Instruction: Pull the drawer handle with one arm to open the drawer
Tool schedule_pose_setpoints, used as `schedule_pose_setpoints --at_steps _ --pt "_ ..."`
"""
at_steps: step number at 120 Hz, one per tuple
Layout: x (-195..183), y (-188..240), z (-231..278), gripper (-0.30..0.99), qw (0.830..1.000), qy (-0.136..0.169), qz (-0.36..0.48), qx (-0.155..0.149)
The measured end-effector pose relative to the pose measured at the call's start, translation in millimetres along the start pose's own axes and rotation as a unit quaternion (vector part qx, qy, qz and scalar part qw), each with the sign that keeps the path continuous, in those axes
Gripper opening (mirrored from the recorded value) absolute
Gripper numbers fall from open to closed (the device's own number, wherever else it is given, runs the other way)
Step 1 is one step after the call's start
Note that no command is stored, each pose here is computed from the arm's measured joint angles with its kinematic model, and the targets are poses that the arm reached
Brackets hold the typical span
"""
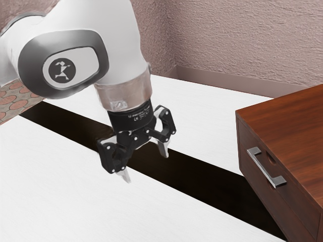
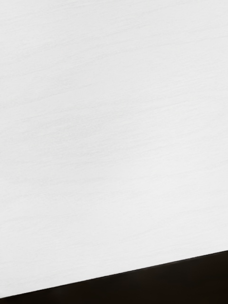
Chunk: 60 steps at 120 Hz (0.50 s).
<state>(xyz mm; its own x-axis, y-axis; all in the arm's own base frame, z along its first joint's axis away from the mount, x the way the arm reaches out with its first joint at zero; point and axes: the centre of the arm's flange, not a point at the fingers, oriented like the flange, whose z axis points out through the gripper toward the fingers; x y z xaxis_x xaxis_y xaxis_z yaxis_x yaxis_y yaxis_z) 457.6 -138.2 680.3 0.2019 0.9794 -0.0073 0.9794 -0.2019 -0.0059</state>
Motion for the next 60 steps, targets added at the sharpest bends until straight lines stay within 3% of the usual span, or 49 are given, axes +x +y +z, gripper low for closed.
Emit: schedule_pose_setpoints --at_steps 6,32,60 --pt "-4.5 5.7 17.7 0.69 1.0 0.001 0.004 0.005" --pt "-9.3 20.6 23.3 0.69 0.999 -0.004 0.006 -0.037" --pt "-9.0 39.1 38.8 0.69 0.999 -0.004 0.0 -0.043"
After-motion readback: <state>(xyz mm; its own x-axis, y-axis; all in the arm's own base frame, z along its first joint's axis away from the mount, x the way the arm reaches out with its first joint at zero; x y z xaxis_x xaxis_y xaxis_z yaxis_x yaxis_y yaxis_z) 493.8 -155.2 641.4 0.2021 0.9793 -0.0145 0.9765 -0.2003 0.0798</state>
